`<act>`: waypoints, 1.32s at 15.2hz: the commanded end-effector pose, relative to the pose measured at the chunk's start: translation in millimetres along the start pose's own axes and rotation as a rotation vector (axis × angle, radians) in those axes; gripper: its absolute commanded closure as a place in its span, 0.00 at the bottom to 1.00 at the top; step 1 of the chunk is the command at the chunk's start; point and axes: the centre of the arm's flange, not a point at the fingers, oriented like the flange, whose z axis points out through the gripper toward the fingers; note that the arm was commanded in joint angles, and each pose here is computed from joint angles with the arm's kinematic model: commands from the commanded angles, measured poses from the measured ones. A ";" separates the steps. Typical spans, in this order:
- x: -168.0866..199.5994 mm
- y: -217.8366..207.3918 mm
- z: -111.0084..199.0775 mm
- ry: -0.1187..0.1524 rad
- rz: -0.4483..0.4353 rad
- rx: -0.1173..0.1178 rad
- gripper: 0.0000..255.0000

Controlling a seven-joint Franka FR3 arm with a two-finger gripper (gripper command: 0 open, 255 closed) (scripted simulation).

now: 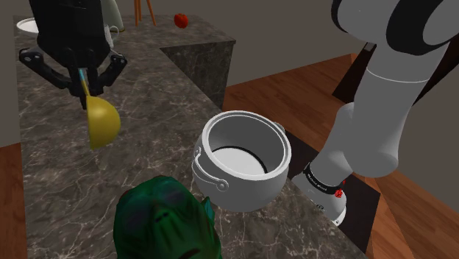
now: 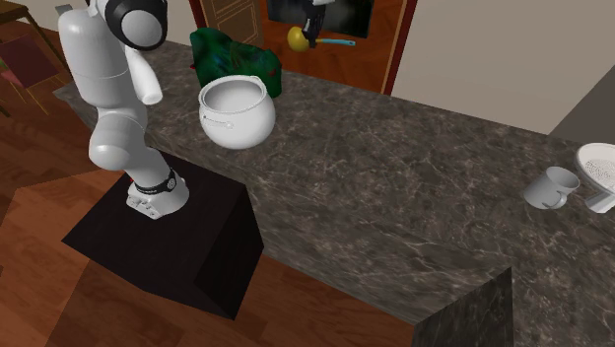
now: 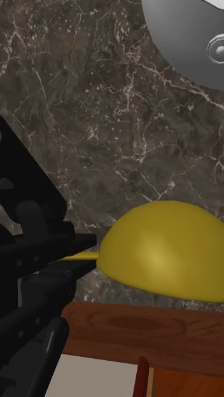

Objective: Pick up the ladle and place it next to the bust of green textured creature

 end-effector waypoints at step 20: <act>9.9 17.8 109.1 0.000 0.000 0.001 1.00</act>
